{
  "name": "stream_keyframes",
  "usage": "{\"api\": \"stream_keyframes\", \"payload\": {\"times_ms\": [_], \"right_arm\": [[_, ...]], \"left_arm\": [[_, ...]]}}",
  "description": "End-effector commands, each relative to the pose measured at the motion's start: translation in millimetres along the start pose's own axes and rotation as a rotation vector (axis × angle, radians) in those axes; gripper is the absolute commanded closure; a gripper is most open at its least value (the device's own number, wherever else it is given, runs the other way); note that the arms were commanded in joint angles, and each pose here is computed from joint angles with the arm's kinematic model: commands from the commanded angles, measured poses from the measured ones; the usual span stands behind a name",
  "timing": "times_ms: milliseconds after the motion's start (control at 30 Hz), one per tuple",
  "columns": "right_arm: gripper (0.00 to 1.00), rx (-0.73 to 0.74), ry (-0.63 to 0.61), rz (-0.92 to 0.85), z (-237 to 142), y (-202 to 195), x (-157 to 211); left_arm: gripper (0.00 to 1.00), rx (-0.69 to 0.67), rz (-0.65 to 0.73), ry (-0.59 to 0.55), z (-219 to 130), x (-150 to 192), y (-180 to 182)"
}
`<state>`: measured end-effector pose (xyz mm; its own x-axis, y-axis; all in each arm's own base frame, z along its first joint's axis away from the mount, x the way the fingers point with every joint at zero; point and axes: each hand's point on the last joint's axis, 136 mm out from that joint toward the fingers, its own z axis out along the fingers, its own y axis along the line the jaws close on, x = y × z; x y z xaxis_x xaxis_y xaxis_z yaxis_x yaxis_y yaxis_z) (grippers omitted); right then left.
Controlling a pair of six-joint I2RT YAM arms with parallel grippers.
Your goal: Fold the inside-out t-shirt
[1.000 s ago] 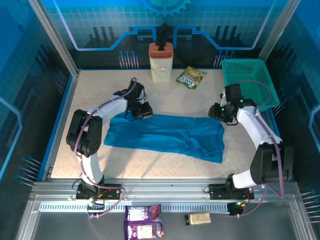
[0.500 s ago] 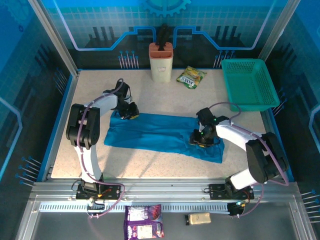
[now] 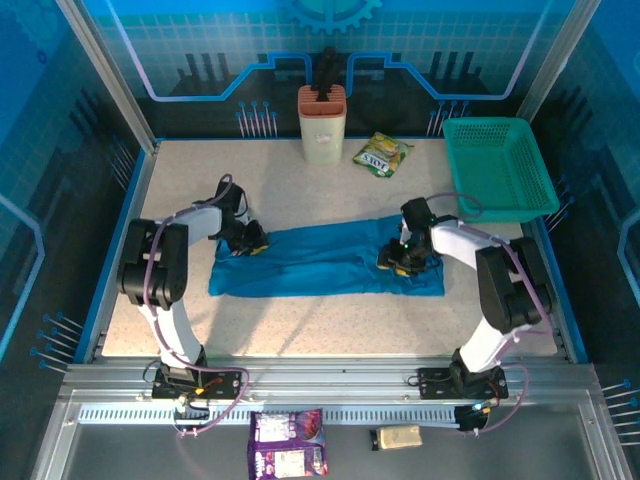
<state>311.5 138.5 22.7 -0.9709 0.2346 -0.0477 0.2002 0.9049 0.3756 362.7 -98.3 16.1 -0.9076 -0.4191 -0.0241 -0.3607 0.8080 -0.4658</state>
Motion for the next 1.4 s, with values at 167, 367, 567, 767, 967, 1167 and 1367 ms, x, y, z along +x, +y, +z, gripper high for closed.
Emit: {"api": "stream_keyframes", "payload": {"times_ms": [167, 367, 567, 767, 967, 1167, 1367], "right_arm": [[0.51, -0.001, 0.041, -0.137, 30, 33, -50], [0.52, -0.017, 0.05, -0.2, 53, 66, -80], [0.51, -0.044, 0.037, -0.234, 71, 94, -115], [0.52, -0.041, 0.031, -0.254, 90, 106, -141], [0.52, -0.049, 0.003, -0.291, 98, 113, -165], [0.52, -0.046, -0.032, -0.348, 92, 109, -188], [0.51, -0.034, -0.08, -0.361, 78, 97, -214]], "left_arm": [[0.82, 0.033, -0.159, 0.055, -3, 77, 34], [0.81, 0.056, -0.202, 0.062, -5, 119, 38], [0.8, 0.049, -0.184, 0.082, -4, 150, 32], [0.78, 0.051, -0.152, 0.125, 2, 178, 25], [0.77, 0.096, -0.107, 0.146, 0, 190, -3], [0.72, 0.131, -0.036, 0.09, -29, 182, -36], [0.7, 0.117, 0.002, 0.065, -46, 179, -41]]}}
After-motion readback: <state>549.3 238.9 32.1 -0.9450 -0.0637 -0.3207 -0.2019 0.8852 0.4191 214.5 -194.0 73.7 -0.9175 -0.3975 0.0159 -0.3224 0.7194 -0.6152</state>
